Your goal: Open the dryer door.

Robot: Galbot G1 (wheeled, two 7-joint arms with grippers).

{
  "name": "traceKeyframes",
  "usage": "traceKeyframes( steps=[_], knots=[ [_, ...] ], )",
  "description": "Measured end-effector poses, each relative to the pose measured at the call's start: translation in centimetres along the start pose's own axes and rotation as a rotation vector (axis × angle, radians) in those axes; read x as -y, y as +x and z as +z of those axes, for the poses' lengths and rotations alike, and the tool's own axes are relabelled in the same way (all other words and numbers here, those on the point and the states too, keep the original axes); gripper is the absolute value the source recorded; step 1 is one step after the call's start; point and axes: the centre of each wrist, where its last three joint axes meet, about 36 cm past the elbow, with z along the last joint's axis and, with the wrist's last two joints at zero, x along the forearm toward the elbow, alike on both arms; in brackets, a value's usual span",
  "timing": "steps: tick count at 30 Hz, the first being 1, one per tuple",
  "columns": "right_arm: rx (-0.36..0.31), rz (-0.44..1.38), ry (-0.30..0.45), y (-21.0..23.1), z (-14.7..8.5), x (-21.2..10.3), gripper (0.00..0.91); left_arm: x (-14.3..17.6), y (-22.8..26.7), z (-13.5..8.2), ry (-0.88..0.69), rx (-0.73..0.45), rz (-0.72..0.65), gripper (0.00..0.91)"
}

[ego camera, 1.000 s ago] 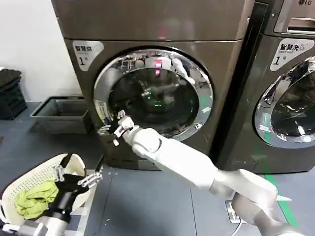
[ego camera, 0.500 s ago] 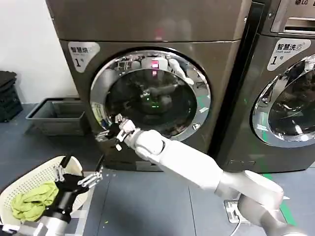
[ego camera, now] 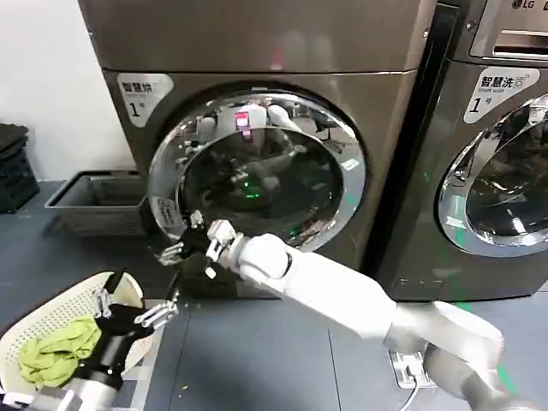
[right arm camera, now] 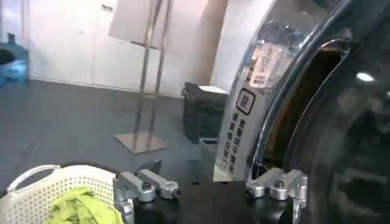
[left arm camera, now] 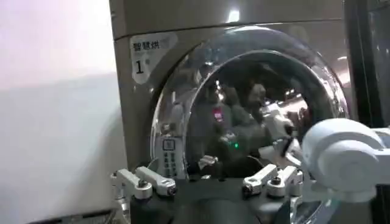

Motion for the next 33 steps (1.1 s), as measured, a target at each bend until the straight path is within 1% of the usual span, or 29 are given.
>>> traceKeyframes(
  steps=[9, 15, 25, 30, 33],
  knots=[
    [0.037, -0.098, 0.022, 3.7, 0.2, -1.1, 0.907, -1.8, -0.1, 0.4, 0.026, 0.01, 0.003, 0.907],
    [0.059, -0.145, 0.041, 6.0, 0.1, -1.4, 0.907, -4.1, 0.0, 0.5, 0.015, 0.027, -0.01, 0.907],
    [0.084, -0.206, 0.052, 8.3, 0.2, -2.5, 0.907, -9.6, 1.2, 0.3, -0.006, 0.047, -0.059, 0.907],
    [0.1, -0.237, 0.057, 9.6, 0.2, -3.1, 0.907, -12.9, 1.5, 0.2, -0.04, 0.07, -0.091, 0.907],
    [0.109, -0.259, 0.062, 10.5, 0.1, -3.5, 0.907, -14.3, 1.4, 0.2, -0.047, 0.073, -0.085, 0.907]
  ],
)
